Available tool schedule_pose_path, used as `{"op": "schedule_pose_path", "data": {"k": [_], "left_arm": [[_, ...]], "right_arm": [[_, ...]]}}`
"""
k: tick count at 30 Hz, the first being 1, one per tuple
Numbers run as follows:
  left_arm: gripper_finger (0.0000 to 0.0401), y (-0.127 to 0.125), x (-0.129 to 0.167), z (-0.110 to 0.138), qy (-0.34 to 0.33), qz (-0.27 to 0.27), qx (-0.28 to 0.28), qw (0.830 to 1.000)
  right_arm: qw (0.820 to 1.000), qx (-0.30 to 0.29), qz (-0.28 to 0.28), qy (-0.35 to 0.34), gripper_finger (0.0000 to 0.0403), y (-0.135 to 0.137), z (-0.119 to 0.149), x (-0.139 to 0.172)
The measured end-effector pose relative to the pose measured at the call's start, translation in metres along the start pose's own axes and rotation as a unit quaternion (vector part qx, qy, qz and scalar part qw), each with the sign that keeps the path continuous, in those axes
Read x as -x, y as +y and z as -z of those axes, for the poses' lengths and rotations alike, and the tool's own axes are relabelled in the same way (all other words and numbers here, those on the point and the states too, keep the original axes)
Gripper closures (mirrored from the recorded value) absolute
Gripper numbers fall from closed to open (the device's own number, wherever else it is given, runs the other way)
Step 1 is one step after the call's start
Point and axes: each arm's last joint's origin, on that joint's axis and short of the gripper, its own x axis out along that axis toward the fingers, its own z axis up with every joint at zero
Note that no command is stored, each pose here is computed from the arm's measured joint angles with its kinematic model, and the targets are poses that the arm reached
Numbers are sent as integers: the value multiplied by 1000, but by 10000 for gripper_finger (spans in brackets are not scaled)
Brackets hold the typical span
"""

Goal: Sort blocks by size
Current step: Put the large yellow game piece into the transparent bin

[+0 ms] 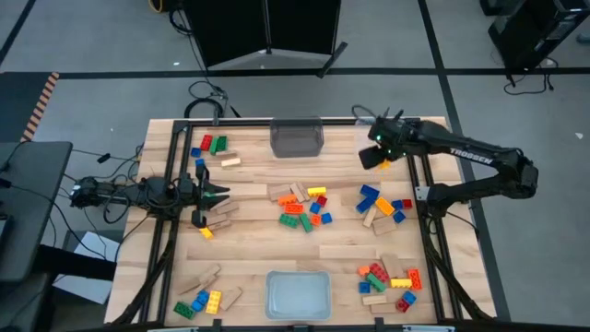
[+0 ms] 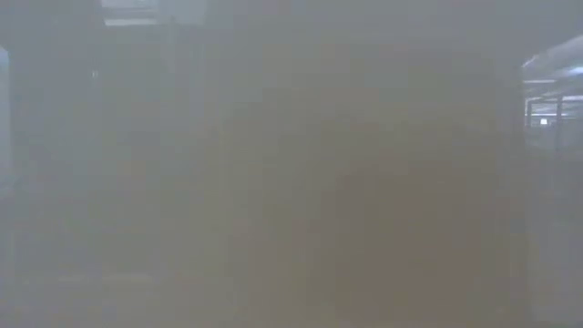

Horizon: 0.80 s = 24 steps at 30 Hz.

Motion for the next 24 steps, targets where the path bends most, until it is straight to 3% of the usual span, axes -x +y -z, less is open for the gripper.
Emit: {"op": "schedule_pose_path", "data": {"k": [7,15,24], "left_arm": [[304,0,0,0,0,0,0,1000],[304,0,0,0,0,0,0,1000],[304,0,0,0,-1,0,0,1000]], "right_arm": [[997,-33,50,-54,242,-29,-33,3],[991,-70,113,15,242,-74,-64,-39],[985,-64,128,92,243,-70,-77,-101]]}}
